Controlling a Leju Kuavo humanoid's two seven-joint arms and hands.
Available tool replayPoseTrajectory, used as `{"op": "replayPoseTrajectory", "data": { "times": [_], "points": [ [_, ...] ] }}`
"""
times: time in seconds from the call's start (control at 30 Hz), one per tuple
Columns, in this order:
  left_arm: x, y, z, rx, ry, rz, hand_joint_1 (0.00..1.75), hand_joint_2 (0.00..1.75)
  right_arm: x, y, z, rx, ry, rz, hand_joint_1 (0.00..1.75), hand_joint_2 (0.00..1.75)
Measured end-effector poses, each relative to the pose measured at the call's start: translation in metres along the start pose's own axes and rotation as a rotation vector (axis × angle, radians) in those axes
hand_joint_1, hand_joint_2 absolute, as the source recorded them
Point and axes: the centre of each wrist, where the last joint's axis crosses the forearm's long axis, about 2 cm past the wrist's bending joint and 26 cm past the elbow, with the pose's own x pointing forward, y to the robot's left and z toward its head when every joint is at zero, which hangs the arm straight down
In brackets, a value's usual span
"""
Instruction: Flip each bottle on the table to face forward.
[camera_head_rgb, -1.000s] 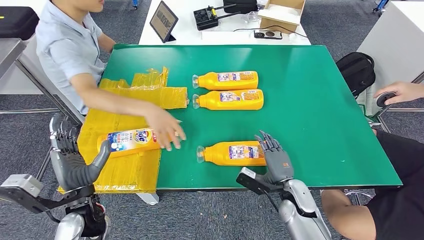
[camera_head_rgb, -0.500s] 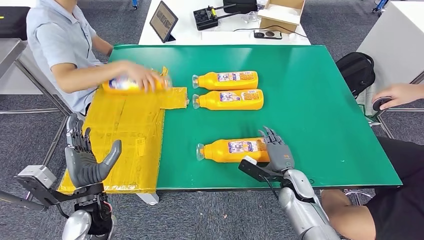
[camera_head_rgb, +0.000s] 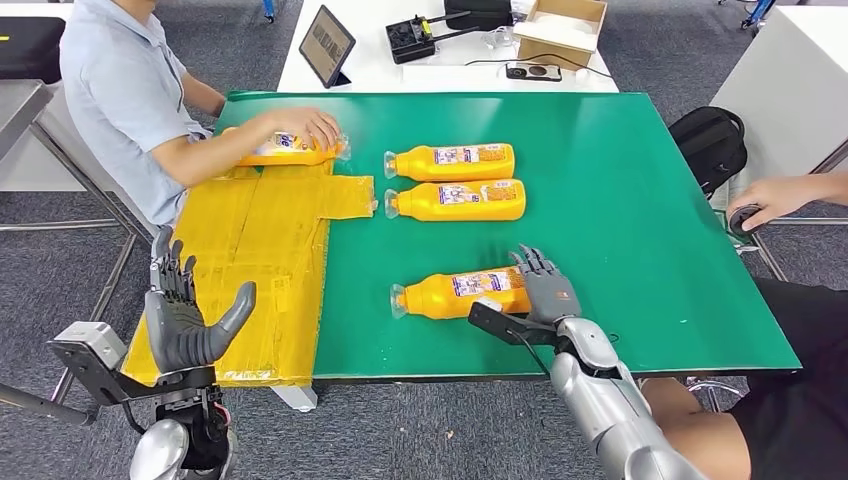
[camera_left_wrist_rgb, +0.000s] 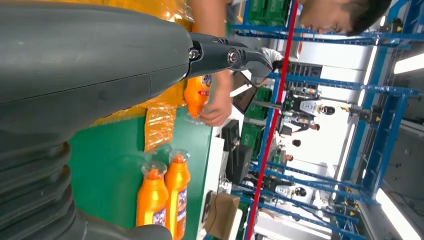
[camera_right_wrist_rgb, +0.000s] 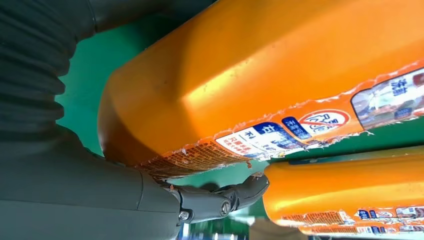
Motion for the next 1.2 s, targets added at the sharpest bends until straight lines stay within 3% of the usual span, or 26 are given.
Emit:
{"op": "replayPoseTrajectory", "data": {
  "times": [0.47, 0.7, 0.83, 0.93, 1.07, 1.2],
  "points": [
    [-0.008, -0.005, -0.005, -0.044, 0.027, 0.031, 0.00, 1.75, -0.012, -0.006, -0.012, 0.144, -0.017, -0.147, 1.75, 1.75],
    [-0.009, -0.004, -0.004, -0.041, -0.017, 0.028, 0.00, 1.75, -0.014, 0.008, -0.005, 0.145, -0.146, -0.331, 1.75, 1.75],
    [-0.011, -0.007, 0.003, -0.070, 0.025, 0.066, 0.00, 1.75, -0.006, 0.026, 0.008, 0.056, -0.239, -0.487, 1.75, 1.75],
    [-0.014, -0.012, 0.015, -0.110, 0.131, 0.139, 0.00, 1.75, 0.003, 0.037, 0.022, -0.024, -0.278, -0.593, 1.75, 1.75],
    [-0.023, -0.022, 0.041, -0.176, 0.258, 0.204, 0.00, 1.75, 0.023, 0.042, 0.041, -0.175, -0.351, -0.739, 1.75, 1.75],
    [-0.025, -0.039, 0.070, -0.253, 0.274, 0.242, 0.00, 1.75, 0.048, 0.038, 0.059, -0.309, -0.419, -0.852, 1.75, 1.75]
  ]
}}
